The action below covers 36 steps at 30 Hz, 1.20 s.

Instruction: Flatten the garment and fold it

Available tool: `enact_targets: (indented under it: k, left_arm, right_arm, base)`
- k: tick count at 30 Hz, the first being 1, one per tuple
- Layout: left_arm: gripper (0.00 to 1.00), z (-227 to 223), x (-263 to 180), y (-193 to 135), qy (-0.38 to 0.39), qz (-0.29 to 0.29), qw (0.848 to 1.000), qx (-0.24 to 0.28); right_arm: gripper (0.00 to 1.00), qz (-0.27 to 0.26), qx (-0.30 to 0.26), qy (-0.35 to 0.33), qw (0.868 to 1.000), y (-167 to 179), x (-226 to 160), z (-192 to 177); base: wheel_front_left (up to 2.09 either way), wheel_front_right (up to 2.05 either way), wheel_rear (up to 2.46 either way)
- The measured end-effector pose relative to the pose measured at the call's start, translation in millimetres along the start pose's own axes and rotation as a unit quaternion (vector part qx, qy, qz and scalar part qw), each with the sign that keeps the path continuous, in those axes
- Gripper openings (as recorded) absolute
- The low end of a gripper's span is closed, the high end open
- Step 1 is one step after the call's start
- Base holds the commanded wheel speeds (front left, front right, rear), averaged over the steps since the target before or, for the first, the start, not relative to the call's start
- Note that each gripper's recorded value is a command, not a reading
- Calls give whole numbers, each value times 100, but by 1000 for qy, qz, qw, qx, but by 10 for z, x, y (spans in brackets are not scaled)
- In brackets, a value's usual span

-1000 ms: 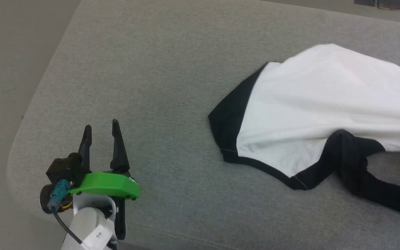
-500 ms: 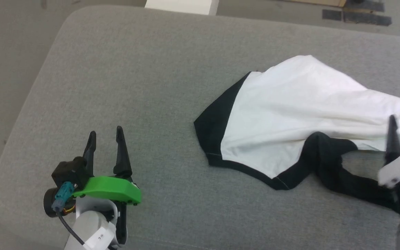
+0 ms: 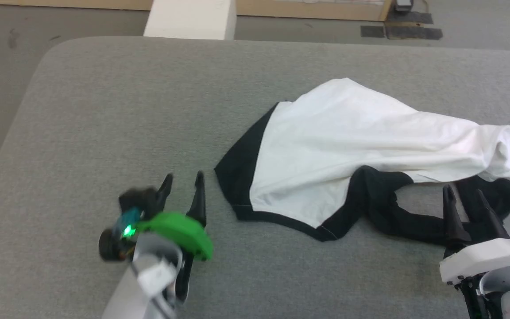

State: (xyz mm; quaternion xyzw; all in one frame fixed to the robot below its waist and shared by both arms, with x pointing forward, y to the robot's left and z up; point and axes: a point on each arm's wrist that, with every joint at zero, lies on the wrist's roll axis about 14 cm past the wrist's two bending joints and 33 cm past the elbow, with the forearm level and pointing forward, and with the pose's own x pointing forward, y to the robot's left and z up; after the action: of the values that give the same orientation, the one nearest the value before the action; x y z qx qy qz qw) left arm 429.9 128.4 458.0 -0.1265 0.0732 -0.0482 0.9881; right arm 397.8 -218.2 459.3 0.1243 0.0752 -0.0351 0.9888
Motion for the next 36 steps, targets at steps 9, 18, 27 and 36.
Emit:
enact_targets:
  k: [9, 18, 27, 36]
  left_arm:
    - [100, -369, 534, -183, 157, -24, 987, 19]
    - [0, -854, 615, -335, 316, -76, 944, 53]
    - [0, -13, 971, -266, 103, -53, 992, 58]
    - [0, 1383, 1082, -63, -143, -1, 986, 85]
  right_arm:
    - [100, 6, -3, 0, 1000, 40, 63, -9]
    - [100, -13, 5, 9, 1000, -93, 49, -113]
    - [100, -4, 6, 10, 1000, -26, 115, -133]
    - [100, 30, 9, 8, 999, 216, 211, -120]
  base:
    - [0, 0, 0]
    - [0, 0, 0]
    - [0, 0, 0]
    - [0, 0, 0]
